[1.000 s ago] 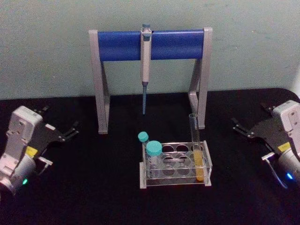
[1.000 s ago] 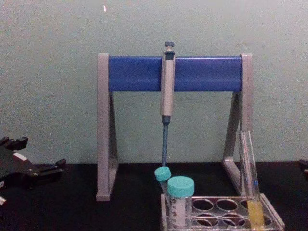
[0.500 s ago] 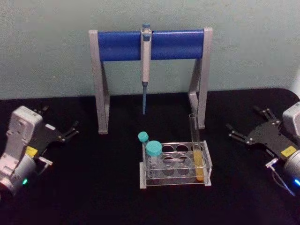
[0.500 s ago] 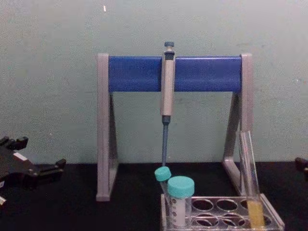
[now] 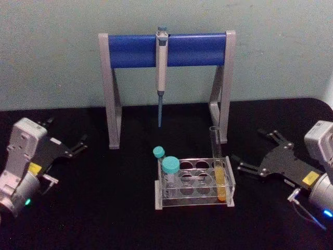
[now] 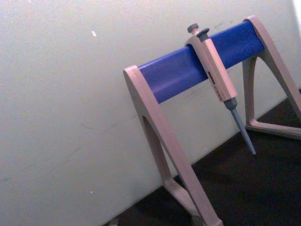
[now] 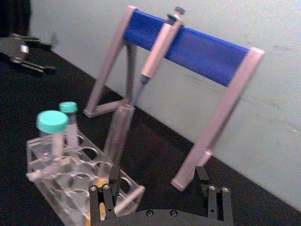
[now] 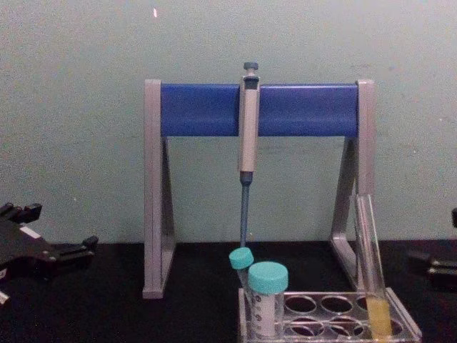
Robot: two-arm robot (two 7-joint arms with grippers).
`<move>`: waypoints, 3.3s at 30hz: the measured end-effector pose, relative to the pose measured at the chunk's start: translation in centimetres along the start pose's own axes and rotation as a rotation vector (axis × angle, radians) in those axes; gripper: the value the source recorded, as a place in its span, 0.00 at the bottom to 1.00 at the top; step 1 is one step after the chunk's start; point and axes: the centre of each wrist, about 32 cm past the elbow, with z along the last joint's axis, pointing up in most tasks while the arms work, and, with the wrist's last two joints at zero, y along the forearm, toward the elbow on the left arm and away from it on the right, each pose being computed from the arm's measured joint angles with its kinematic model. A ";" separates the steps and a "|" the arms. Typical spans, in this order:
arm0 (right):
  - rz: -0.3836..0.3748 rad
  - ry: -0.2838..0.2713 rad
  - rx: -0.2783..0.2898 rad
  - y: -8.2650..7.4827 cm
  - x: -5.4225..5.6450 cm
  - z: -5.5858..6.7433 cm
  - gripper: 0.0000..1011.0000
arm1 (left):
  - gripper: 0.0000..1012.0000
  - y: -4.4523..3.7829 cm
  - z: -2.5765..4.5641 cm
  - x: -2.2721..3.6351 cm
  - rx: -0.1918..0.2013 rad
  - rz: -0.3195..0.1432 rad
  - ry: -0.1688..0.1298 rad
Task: Pick up the test tube from the test tube rack, shake it, then place it back into the test tube rack.
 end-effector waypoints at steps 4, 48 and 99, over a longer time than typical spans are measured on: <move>0.047 0.016 0.016 0.3 -0.4 0.1 0.99 | 0.99 0.00 0.00 0.00 0.000 0.000 0.000; 0.184 0.243 0.013 4.6 0.9 -0.2 0.99 | 0.99 0.00 0.00 0.00 0.000 0.000 0.000; 0.191 0.252 0.018 4.7 1.0 -0.3 0.26 | 0.99 0.00 0.00 0.00 0.000 0.000 0.000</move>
